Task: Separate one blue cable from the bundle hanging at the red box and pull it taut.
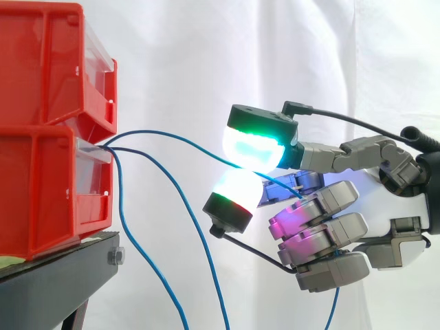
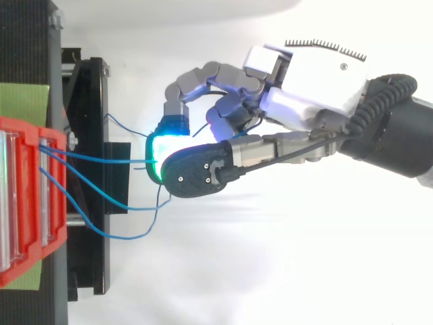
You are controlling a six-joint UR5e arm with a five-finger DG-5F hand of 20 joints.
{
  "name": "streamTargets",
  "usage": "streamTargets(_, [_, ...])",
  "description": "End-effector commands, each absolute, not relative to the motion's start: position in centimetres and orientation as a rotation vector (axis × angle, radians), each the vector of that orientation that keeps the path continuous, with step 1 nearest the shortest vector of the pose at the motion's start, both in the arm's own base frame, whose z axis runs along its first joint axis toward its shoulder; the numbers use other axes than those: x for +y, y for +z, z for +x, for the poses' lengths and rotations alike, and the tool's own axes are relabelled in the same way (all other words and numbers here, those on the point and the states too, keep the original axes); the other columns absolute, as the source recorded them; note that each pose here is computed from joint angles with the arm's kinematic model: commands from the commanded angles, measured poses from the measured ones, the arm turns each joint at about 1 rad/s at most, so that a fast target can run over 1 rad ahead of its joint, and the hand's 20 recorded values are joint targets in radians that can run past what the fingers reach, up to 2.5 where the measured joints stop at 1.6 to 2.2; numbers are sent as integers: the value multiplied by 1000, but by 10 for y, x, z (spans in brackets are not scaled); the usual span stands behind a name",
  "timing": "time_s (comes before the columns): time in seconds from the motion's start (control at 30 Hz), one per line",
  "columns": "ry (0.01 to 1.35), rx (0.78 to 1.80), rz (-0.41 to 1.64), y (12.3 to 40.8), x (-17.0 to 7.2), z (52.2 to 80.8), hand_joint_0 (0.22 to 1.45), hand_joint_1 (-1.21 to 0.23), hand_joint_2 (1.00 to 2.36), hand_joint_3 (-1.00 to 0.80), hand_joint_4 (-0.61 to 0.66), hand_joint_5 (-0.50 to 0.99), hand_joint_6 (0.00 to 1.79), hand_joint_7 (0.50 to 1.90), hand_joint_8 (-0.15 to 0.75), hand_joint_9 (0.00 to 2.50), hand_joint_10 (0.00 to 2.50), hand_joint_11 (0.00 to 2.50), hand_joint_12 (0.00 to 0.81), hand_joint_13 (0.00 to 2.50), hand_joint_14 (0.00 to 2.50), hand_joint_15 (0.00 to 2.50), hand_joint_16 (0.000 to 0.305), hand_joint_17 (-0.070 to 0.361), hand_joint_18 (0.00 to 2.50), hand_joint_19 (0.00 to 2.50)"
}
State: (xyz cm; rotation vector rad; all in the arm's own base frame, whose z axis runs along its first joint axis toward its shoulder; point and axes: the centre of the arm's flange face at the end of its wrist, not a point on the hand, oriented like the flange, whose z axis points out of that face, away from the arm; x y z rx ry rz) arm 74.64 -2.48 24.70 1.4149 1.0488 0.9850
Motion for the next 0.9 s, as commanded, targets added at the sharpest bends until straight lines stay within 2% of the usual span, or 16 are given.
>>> streamTargets(0.0, [985,1049,1415,247,-24,746,815,-692,1016,-296,-40,-202,1017,1157,331,812,2164,965,364,743,2500,1103,32,71,1268,1892])
streamTargets(0.03, [985,1049,1415,247,-24,746,815,-692,1016,-295,-37,-202,1017,1155,327,802,2342,937,372,743,2500,1109,31,71,1267,1889])
streamTargets(0.13, [985,1051,1415,247,-25,746,816,-693,1016,-299,-43,-202,1017,1157,325,799,2500,886,363,734,2500,1108,32,72,1263,1842])
streamTargets(0.87, [986,1052,1413,247,-24,747,815,-697,1017,-287,-39,-200,1015,1172,335,779,2500,950,373,738,2500,1111,33,73,1252,1845])
